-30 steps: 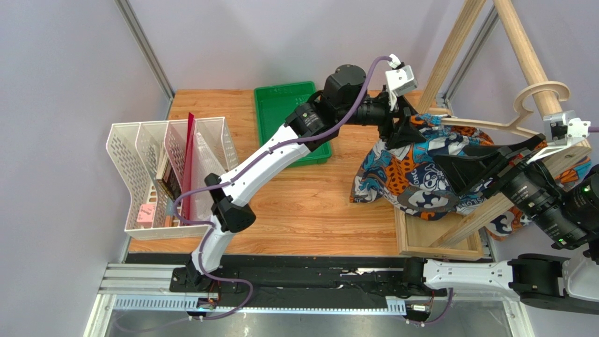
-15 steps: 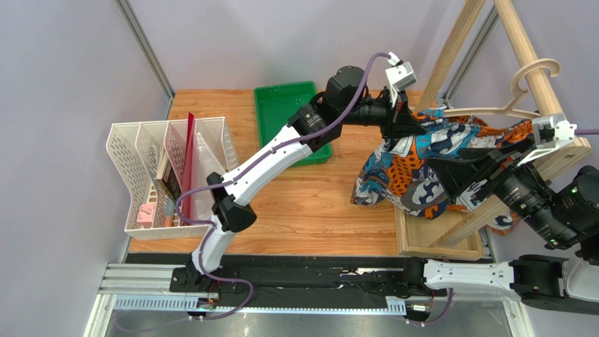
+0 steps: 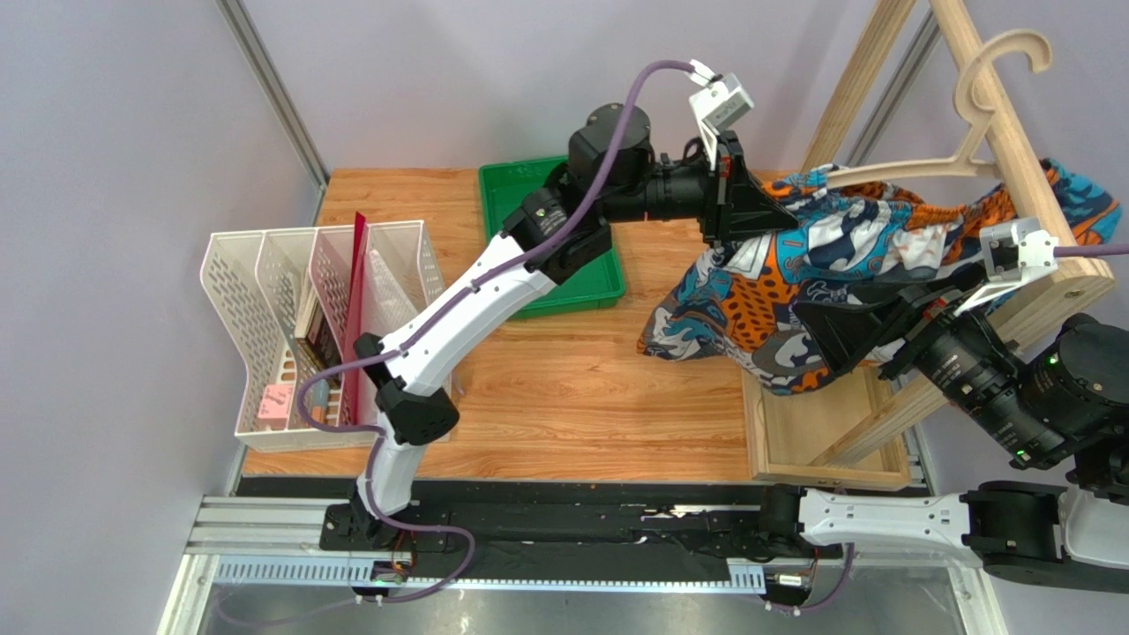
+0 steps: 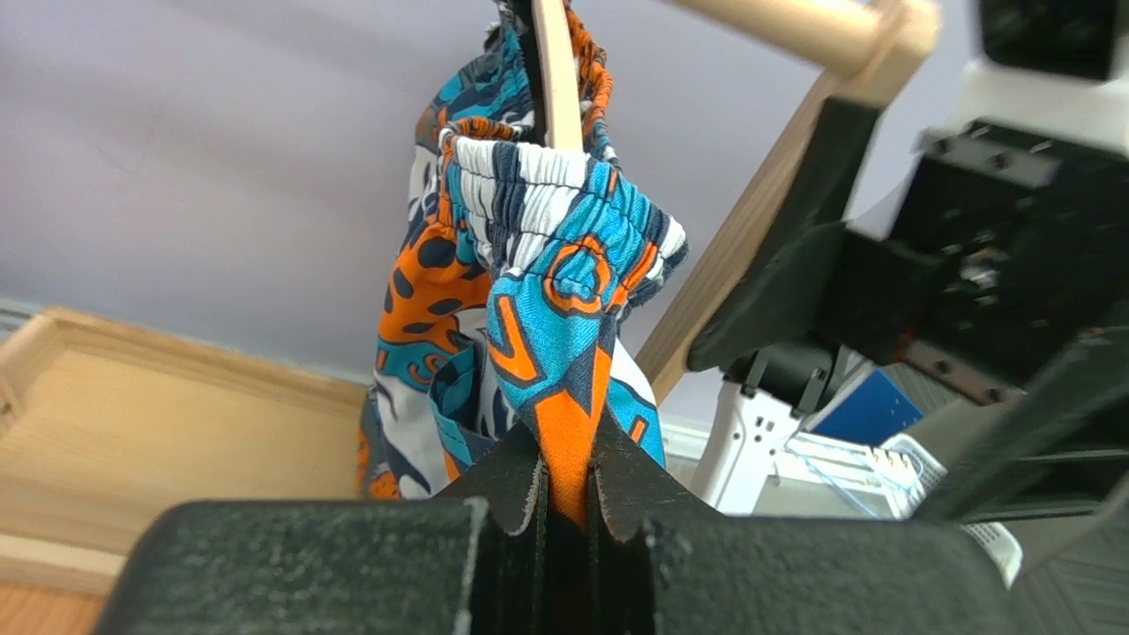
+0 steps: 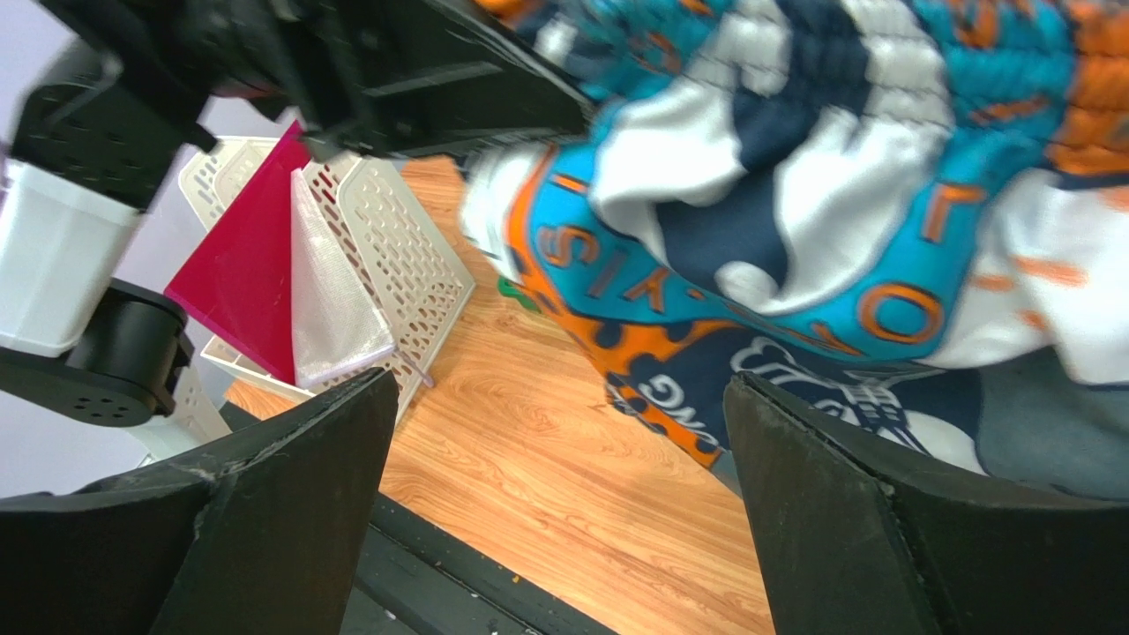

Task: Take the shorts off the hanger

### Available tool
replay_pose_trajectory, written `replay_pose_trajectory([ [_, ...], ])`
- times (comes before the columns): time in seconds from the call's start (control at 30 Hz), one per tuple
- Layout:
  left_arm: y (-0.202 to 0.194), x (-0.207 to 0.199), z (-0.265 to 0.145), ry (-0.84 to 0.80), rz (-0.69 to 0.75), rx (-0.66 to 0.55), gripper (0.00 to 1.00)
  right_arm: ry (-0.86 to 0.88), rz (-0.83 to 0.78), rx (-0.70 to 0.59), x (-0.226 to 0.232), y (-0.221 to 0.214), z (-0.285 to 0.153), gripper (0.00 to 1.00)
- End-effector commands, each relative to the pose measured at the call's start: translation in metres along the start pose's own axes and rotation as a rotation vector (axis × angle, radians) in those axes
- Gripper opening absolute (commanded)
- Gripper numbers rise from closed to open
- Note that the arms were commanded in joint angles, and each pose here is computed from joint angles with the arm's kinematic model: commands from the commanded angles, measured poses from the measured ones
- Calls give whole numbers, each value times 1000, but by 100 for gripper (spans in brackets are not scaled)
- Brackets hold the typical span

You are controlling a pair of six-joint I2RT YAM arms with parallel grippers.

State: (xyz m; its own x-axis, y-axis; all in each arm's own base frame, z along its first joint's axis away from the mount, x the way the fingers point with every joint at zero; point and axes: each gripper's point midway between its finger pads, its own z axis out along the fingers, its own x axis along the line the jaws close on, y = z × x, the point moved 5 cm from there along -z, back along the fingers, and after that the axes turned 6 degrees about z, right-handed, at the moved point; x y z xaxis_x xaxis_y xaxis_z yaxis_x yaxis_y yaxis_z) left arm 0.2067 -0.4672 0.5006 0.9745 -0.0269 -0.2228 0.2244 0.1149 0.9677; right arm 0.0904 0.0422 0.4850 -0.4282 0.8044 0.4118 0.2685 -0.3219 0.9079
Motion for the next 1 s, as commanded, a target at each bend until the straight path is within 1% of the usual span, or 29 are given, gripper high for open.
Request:
replay_pose_trajectory([
  [0.0, 82, -43, -45, 6, 134, -202, 0, -3, 20, -23, 2, 3, 3, 100],
  [0.13, 80, -43, -64, 84, 128, -161, 0, -14, 8, -9, 4, -4, 7, 100],
  [0.17, 80, -40, -68, 128, 142, -155, 0, -17, 6, -6, 4, -5, 8, 100],
  [0.2, 72, -35, -71, 162, 132, -125, 0, -18, 3, 1, 6, -7, 11, 100],
  [0.23, 72, -40, -84, 196, 131, -105, 0, -24, -4, 6, 6, -10, 13, 100],
  [0.27, 72, -36, -92, 259, 143, -102, 0, -30, -8, 10, 7, -13, 15, 100],
  [0.33, 63, -39, -115, 328, 141, -74, 0, -41, -12, 10, 11, -17, 22, 100],
  [0.37, 42, -27, -119, 394, 129, -26, 0, -52, -26, 20, 14, -23, 28, 100],
  [0.4, 39, -28, -128, 421, 133, -24, 0, -60, -28, 17, 19, -25, 36, 100],
  [0.43, 48, -41, -149, 441, 149, -56, 0, -68, -37, 19, 23, -28, 41, 100],
  [0.47, 45, -40, -159, 487, 157, -57, 0, -74, -56, 27, 26, -32, 47, 100],
  [0.5, 26, -34, -164, 514, 147, -12, 0, -88, -67, 21, 31, -34, 55, 100],
  [0.53, 32, -46, -183, 528, 160, -41, 0, -105, -116, 34, 37, -39, 66, 100],
  [0.57, 16, -40, -190, 570, 154, -11, 0, -113, -136, 35, 44, -42, 75, 100],
  [0.6, 12, -42, -197, 587, 153, -8, 0, -123, -155, 42, 48, -45, 82, 100],
  [0.63, 16, -51, -211, 591, 163, -30, 0, -139, -202, 73, 59, -56, 98, 100],
  [0.7, 1, -50, -223, 627, 153, 2, 0, -142, -200, 70, 68, -53, 111, 100],
  [0.73, 2, -55, -233, 642, 148, -10, 0, -143, -208, 85, 74, -57, 122, 100],
  [0.8, -13, -52, -244, 692, 130, 27, 0, -88, -145, 119, 76, -57, 140, 100],
  [0.83, -13, -58, -252, 697, 122, 15, 0, -69, -120, 132, 76, -57, 146, 100],
  [0.87, -23, -56, -256, 709, 112, 32, 0, -61, -102, 146, 76, -58, 153, 100],
  [0.93, -25, -63, -267, 706, 103, 6, 0, -47, -122, 131, 76, -53, 155, 99],
  [0.97, -33, -63, -268, 708, 86, 16, 0, -34, -119, 112, 78, -48, 153, 100],
])
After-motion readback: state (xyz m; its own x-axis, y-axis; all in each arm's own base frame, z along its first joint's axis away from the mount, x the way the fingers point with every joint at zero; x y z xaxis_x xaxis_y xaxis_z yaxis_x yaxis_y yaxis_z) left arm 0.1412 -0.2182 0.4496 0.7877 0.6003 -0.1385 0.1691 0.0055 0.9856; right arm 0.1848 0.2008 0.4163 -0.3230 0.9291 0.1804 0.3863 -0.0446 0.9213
